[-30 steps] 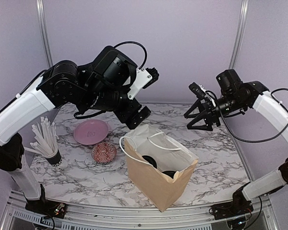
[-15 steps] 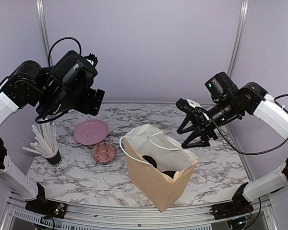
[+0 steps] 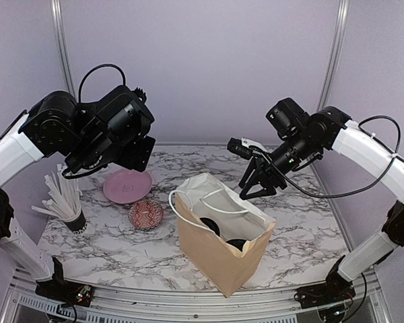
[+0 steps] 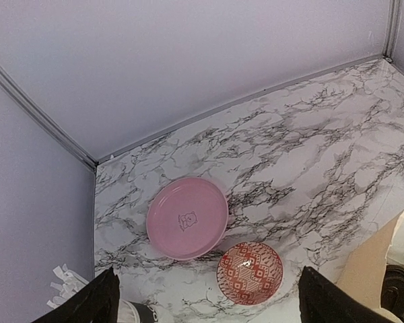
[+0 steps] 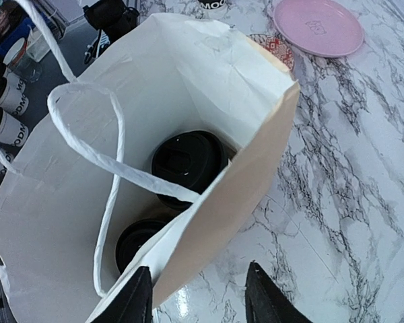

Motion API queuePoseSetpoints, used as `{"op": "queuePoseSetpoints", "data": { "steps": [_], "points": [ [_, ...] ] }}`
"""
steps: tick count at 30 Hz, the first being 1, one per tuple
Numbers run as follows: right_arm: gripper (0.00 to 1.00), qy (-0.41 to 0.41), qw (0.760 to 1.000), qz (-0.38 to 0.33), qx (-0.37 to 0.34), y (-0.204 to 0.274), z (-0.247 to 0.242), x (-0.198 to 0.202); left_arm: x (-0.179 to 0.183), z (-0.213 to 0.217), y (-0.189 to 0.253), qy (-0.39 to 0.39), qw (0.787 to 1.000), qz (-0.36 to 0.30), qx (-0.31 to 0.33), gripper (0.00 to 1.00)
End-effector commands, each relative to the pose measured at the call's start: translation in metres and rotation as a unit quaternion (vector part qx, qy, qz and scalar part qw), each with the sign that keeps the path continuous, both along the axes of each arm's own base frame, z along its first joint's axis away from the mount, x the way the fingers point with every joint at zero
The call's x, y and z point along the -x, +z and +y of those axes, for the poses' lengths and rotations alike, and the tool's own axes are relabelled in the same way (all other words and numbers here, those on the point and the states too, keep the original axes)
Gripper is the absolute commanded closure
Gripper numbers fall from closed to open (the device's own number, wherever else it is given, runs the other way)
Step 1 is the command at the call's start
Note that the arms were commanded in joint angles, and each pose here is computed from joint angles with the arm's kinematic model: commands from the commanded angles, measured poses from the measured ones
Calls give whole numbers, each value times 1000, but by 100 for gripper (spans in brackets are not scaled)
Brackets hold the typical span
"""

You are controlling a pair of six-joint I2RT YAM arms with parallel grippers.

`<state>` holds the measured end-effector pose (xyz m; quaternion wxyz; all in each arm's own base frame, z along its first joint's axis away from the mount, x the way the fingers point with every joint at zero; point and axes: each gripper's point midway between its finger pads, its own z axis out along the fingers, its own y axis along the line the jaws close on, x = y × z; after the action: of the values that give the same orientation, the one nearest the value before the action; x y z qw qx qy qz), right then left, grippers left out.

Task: Pack the takeout coffee

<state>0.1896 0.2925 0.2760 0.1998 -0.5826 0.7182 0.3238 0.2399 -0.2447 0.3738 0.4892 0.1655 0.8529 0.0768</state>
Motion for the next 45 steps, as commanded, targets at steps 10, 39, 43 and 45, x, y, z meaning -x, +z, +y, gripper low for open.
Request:
{"op": "queuePoseSetpoints", "data": {
  "steps": [10,39,43,45],
  "points": [
    [42,26,999,4,-45,40,9,16,0,8,-9,11,1000,6,-16,7],
    [100,-28,990,-100,99,-18,4,-37,9,26,-8,25,999,12,20,13],
    [100,-49,987,-110,111,-19,1,-62,11,59,-6,73,996,10,43,18],
    [100,-59,985,-116,110,-15,0,-74,14,77,-6,102,994,10,46,21]
  ]
}}
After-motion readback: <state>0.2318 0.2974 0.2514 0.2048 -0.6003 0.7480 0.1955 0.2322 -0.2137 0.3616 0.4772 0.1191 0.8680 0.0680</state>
